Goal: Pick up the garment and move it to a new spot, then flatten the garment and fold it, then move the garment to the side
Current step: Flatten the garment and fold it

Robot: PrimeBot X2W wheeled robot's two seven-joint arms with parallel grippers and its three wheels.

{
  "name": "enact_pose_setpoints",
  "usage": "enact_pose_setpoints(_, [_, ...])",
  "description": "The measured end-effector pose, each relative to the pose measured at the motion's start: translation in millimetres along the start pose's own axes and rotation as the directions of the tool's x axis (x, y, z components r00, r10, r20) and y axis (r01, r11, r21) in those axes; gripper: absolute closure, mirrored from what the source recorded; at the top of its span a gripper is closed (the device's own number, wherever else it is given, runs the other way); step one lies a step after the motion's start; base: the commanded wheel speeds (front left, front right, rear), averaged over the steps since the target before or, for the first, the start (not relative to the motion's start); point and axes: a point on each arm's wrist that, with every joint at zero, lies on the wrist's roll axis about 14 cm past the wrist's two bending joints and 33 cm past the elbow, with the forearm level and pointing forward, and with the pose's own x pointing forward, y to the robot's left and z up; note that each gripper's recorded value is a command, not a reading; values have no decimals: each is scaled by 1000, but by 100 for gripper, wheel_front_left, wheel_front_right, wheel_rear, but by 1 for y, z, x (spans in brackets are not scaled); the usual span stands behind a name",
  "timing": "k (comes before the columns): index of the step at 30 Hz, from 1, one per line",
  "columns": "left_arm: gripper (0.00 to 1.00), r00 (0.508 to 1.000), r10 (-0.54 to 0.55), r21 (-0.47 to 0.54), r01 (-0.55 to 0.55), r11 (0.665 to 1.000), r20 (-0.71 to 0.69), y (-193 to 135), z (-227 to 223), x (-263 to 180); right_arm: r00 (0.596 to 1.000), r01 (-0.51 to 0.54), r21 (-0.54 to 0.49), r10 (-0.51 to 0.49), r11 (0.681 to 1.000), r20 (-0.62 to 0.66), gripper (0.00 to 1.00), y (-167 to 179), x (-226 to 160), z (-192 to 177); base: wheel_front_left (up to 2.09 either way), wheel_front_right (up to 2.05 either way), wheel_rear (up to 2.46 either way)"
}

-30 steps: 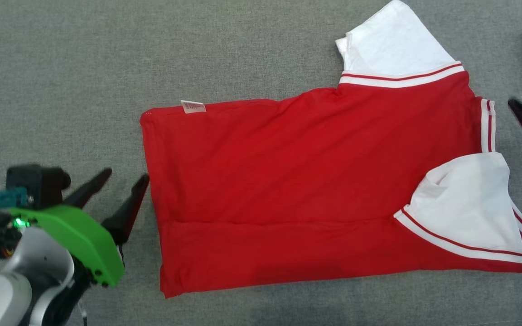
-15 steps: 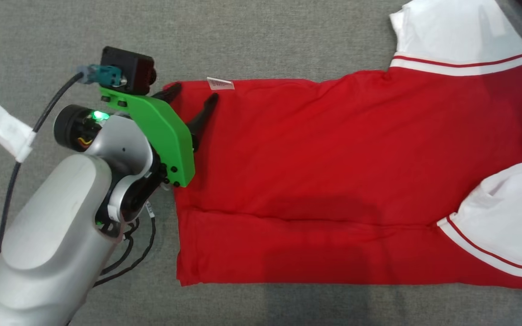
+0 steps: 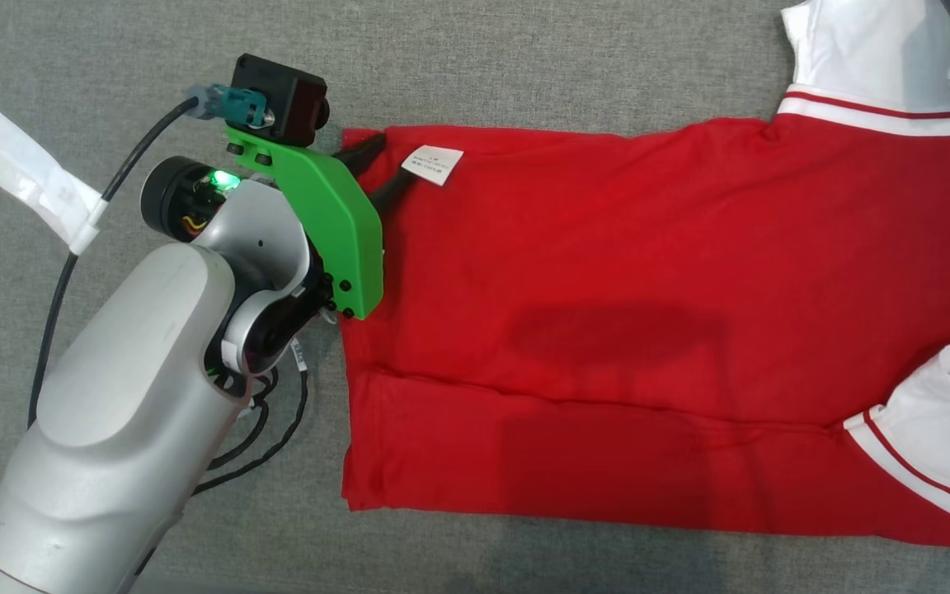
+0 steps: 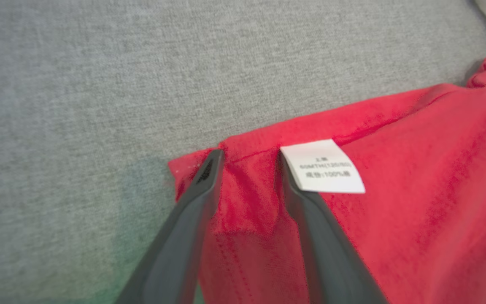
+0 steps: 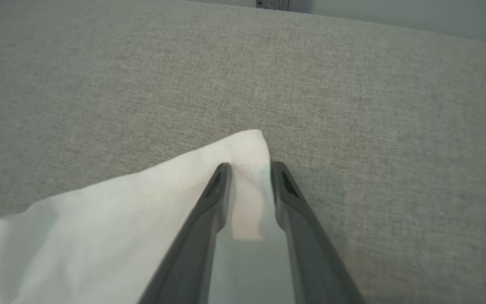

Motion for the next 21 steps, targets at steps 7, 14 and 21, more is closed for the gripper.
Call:
enact_pose_setpoints(7, [100, 999, -28, -4, 28, 1000, 24, -5, 5, -3, 991, -50, 54, 43, 997, 123, 100, 10, -15, 22, 0, 0, 0])
enact_pose_setpoints(14, [100, 995, -27, 13, 26, 1000, 99, -12, 18, -22, 953, -78, 85, 49, 993, 299, 100, 8, -56, 61, 0, 0, 0])
enact_pose_setpoints(21, [100, 979, -48, 46, 39, 998, 199, -32, 33, -54, 919, -90, 82, 51, 993, 392, 100, 6, -108, 67, 0, 0, 0])
